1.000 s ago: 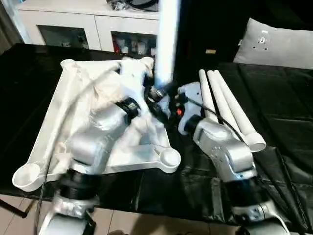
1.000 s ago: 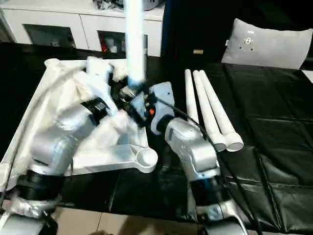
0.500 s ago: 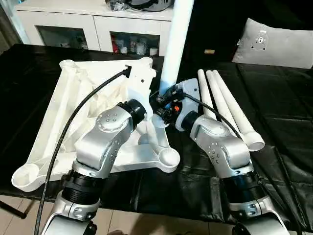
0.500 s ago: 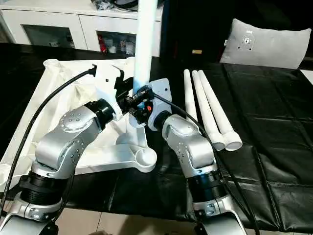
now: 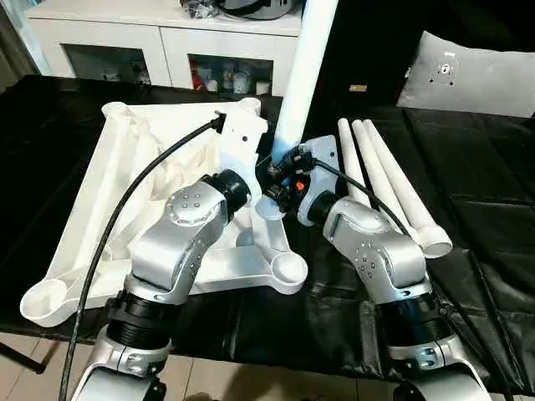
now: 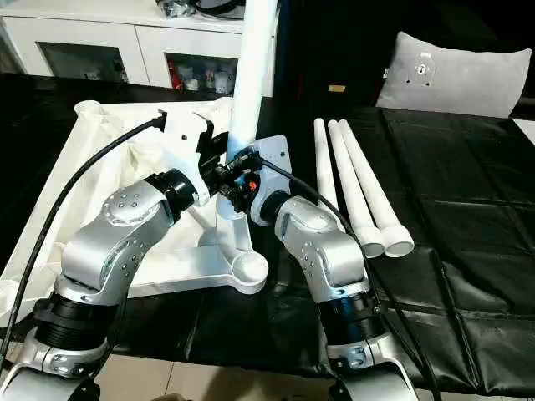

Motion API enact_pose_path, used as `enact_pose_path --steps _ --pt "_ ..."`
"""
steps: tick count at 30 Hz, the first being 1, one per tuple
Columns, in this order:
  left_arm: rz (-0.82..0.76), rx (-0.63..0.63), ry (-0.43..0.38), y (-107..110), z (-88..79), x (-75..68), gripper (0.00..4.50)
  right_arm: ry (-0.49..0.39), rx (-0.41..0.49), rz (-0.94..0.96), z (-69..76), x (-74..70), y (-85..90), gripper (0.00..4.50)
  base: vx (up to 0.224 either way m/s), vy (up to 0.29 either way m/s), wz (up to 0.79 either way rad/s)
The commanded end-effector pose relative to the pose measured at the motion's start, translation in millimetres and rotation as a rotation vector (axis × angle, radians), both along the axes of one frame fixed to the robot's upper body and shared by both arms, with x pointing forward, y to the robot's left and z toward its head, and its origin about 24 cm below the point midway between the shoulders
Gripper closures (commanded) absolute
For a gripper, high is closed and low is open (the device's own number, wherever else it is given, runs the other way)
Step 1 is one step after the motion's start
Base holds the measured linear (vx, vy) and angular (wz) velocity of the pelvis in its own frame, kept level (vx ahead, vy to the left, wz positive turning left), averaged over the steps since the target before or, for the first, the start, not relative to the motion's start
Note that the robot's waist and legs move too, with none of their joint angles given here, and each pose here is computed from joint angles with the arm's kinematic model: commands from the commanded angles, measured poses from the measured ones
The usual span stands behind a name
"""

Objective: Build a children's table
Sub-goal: Insert table leg to table base

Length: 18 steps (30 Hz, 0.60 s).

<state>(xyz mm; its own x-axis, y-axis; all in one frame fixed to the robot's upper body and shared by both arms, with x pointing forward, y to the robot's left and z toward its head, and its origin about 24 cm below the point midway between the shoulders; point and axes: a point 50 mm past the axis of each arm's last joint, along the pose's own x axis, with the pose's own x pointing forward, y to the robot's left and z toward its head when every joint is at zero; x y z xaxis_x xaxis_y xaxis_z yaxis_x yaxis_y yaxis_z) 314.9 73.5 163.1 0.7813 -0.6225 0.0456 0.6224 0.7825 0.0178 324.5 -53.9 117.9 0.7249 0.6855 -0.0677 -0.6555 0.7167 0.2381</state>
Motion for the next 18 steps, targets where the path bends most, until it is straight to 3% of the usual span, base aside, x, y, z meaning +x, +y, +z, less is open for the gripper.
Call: enact_pose_path --steps 1,10,14,18 --pt "-0.01 -0.046 -0.012 4 8.3 -1.4 1.87 0.006 0.031 -0.005 3.2 4.1 -5.4 2.55 0.0 0.0 0.0" --pt "-0.091 -0.169 0.008 6 20.6 -4.1 1.87 0.0 0.037 0.059 5.3 3.1 -17.3 2.56 0.0 0.0 0.0" --pt "-0.201 -0.257 0.022 3 28.4 -10.2 1.87 0.009 0.028 0.118 4.0 0.5 -22.6 2.56 0.0 0.0 0.0" --pt "-0.203 -0.193 0.037 5 24.4 -9.9 1.87 -0.003 0.031 0.178 4.9 -2.9 -23.8 2.57 0.0 0.0 0.0"
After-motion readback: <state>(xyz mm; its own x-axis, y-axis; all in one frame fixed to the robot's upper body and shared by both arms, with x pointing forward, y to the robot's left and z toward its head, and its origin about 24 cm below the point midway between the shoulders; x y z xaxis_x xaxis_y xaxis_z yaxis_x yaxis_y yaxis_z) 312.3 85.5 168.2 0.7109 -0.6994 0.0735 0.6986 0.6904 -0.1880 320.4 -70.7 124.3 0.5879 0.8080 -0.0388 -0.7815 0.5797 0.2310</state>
